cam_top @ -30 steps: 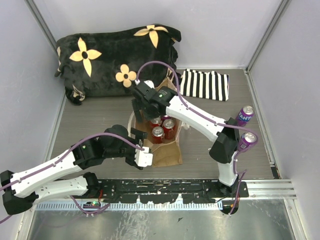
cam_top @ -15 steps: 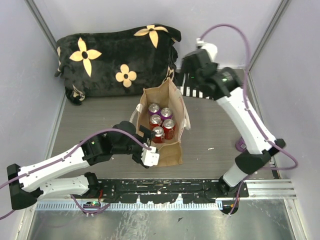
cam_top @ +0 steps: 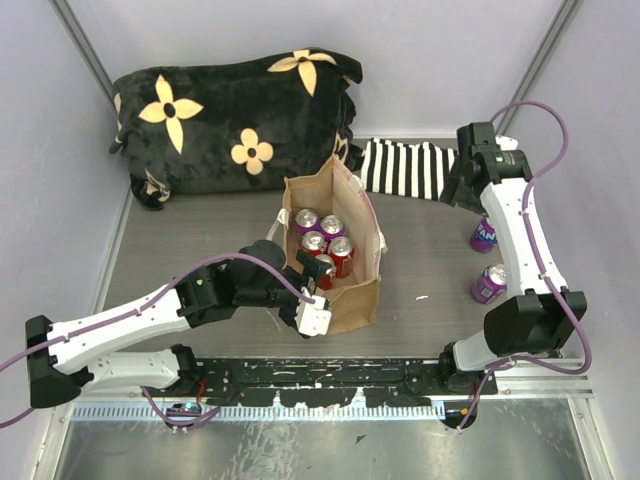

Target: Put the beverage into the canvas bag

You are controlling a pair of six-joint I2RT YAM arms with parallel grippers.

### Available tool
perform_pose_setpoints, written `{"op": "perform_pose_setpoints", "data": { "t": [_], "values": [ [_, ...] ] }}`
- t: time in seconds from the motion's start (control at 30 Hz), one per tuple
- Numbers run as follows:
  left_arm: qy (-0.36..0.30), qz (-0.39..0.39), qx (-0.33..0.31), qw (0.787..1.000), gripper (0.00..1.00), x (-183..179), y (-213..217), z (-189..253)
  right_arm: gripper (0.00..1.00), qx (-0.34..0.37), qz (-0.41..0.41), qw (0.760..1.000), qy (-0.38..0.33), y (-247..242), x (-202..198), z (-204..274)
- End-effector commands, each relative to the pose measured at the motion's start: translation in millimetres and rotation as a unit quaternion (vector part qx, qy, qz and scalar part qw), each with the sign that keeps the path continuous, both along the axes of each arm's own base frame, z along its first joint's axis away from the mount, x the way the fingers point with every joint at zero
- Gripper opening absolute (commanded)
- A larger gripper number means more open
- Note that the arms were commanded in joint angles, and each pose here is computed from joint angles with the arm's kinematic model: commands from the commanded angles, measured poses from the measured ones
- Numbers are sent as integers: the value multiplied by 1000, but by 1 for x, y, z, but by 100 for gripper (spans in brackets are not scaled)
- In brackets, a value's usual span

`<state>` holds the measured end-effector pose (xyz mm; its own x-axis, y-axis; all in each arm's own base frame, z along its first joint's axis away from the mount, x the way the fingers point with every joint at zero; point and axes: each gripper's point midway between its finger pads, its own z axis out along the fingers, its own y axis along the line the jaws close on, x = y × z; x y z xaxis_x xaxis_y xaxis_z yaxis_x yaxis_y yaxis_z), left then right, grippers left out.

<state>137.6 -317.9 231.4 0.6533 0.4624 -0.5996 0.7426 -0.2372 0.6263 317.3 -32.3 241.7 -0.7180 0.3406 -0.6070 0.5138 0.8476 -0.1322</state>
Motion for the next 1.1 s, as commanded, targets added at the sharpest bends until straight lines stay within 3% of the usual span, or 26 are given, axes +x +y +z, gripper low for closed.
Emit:
{"op": "perform_pose_setpoints", "data": {
  "t": [0.0,0.37,0.77,1.07],
  "values": [
    [-3,-36,-36,999,98,-13,-16,20,91,7,-6,999,-32,-22,10,9],
    [3,-42,-33,999,98,-19,-16,16,95,68,-57,996,10,-86,21,-39],
    [5,-42,-33,999,98,-20,-16,13,97,152,-53,986,29,-105,51,-75],
    [2,-36,-31,999,98,-18,-14,12,85,160,-66,983,67,-115,56,-114]
  ]
}}
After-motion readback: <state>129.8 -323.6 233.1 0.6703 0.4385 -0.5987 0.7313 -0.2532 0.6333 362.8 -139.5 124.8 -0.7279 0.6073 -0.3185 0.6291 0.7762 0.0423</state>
